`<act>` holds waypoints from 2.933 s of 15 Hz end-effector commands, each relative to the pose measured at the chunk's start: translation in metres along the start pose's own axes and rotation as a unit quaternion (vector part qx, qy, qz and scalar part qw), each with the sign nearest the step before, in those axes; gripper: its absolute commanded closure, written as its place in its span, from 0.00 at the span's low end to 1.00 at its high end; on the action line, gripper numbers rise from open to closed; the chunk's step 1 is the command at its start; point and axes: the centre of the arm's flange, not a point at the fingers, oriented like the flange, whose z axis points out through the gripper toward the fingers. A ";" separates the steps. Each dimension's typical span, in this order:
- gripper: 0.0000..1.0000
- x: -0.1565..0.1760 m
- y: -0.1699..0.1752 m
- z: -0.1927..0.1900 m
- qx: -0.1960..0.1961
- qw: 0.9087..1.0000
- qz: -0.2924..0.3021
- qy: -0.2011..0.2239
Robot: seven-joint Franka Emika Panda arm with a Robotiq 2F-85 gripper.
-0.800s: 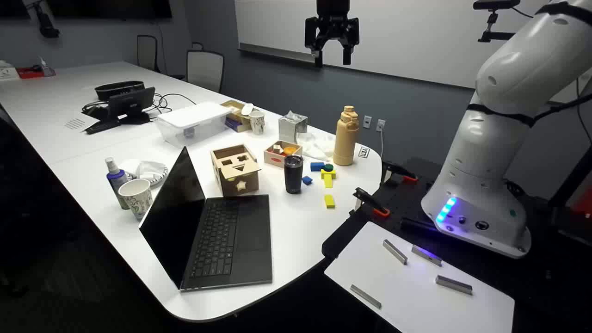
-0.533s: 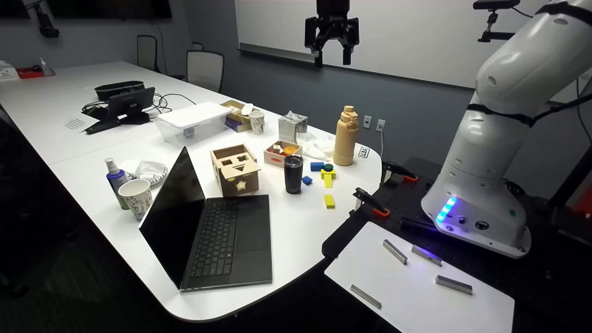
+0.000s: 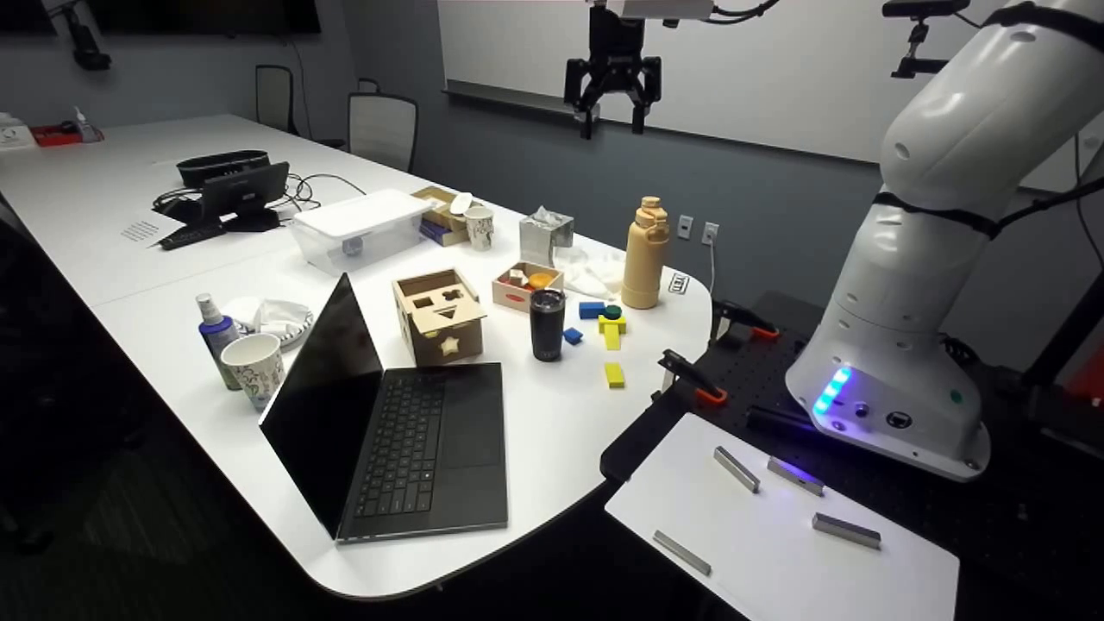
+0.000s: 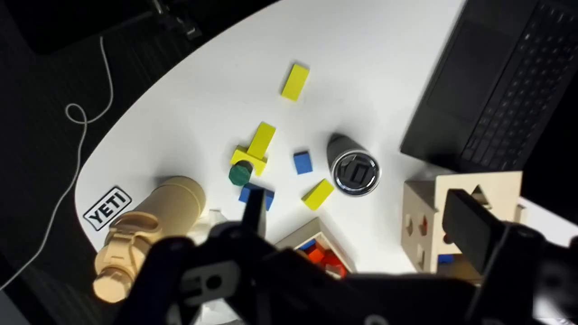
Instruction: Put one yellow block in the box.
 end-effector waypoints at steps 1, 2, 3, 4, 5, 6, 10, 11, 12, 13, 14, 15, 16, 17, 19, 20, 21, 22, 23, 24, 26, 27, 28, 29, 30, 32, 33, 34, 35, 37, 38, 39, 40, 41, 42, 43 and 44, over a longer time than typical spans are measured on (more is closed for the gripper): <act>0.00 0.048 0.036 0.070 -0.008 0.997 0.073 0.025; 0.00 0.056 0.047 0.091 -0.009 0.995 0.091 0.032; 0.00 0.062 0.060 0.117 -0.006 0.993 0.111 0.035; 0.00 0.065 0.070 0.137 -0.005 0.991 0.131 0.036; 0.00 0.065 0.080 0.161 -0.003 0.988 0.150 0.036; 0.00 0.064 0.085 0.180 -0.002 0.985 0.166 0.033; 0.00 0.049 0.092 0.247 -0.001 0.976 0.216 0.011; 0.00 0.043 0.092 0.262 -0.007 0.973 0.229 0.007; 0.00 0.038 0.091 0.276 -0.011 0.971 0.241 0.003; 0.00 0.032 0.091 0.292 -0.016 0.967 0.253 0.001; 0.00 0.027 0.089 0.306 -0.021 0.965 0.262 0.000; 0.00 0.024 0.088 0.320 -0.024 0.962 0.272 0.002; 0.00 0.021 0.087 0.331 -0.026 0.960 0.280 0.003; 0.00 0.021 0.085 0.343 -0.026 0.957 0.287 0.005; 0.00 0.022 0.082 0.362 -0.029 0.954 0.297 0.008; 0.00 0.023 0.080 0.370 -0.030 0.953 0.302 0.010; 0.00 0.026 0.079 0.376 -0.031 0.952 0.304 0.011; 0.00 0.030 0.077 0.381 -0.034 0.952 0.303 0.014; 0.00 0.035 0.077 0.385 -0.035 0.953 0.302 0.014; 0.00 0.041 0.077 0.390 -0.037 0.953 0.300 0.015; 0.00 0.053 0.077 0.397 -0.037 0.955 0.294 0.014; 0.00 0.060 0.078 0.400 -0.036 0.957 0.289 0.015; 0.00 0.066 0.079 0.402 -0.036 0.959 0.281 0.016; 0.00 0.073 0.081 0.404 -0.038 0.961 0.273 0.018; 0.00 0.078 0.083 0.405 -0.039 0.963 0.266 0.019; 0.00 0.085 0.085 0.409 -0.040 0.966 0.254 0.020; 0.00 0.087 0.085 0.412 -0.039 0.967 0.250 0.019; 0.00 0.087 0.084 0.414 -0.038 0.968 0.246 0.018; 0.00 0.086 0.084 0.416 -0.037 0.969 0.245 0.015; 0.00 0.083 0.086 0.421 -0.037 0.969 0.244 0.010; 0.00 0.081 0.087 0.424 -0.039 0.969 0.243 0.008; 0.00 0.079 0.087 0.426 -0.040 0.969 0.245 0.006; 0.00 0.078 0.087 0.428 -0.039 0.968 0.247 0.004; 0.00 0.076 0.087 0.431 -0.039 0.968 0.247 0.001; 0.00 0.075 0.086 0.433 -0.038 0.968 0.249 -0.001; 0.25 0.075 0.085 0.435 -0.039 0.967 0.251 -0.002; 0.26 0.075 0.084 0.437 -0.042 0.967 0.250 -0.002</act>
